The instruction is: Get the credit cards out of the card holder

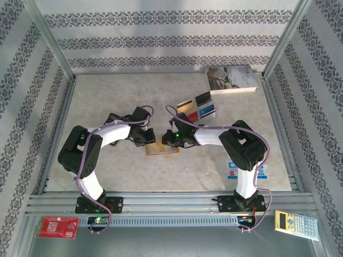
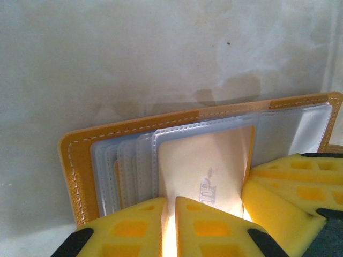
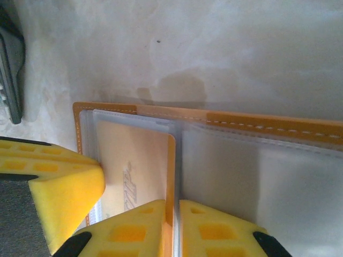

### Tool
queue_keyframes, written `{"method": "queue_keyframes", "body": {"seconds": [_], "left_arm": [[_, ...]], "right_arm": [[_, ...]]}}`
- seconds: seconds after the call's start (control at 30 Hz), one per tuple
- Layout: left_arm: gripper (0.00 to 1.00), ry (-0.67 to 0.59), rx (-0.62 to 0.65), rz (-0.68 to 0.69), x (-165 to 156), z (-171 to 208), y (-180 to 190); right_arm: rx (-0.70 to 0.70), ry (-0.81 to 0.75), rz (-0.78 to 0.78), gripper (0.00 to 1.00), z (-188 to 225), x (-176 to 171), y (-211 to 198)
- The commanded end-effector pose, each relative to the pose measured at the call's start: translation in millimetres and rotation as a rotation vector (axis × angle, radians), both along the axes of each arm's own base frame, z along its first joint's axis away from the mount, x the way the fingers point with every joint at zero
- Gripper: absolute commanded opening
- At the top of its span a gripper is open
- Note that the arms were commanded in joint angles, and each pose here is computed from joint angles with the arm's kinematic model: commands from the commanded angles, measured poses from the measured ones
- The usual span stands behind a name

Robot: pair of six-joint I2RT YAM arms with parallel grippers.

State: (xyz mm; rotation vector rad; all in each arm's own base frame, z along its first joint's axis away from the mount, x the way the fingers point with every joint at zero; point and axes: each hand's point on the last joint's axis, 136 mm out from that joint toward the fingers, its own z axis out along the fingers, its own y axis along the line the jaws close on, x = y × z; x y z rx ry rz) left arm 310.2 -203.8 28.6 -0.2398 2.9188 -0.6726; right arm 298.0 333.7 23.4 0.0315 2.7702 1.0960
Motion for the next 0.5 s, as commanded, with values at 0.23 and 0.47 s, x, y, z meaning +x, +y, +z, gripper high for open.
{"method": "queue_keyframes", "body": {"seconds": [0.23,0.47], "left_arm": [[0.13,0.109,0.096,0.001,-28.0,-31.1,17.6],[0.17,0.060,0.101,0.010,-21.6,-15.7,19.7]], "right_arm": [[0.063,0.011,0.024,0.11,2.1,0.5,9.7],[0.048,-0.026,0.003,0.01,7.5,3.4,1.7]]}}
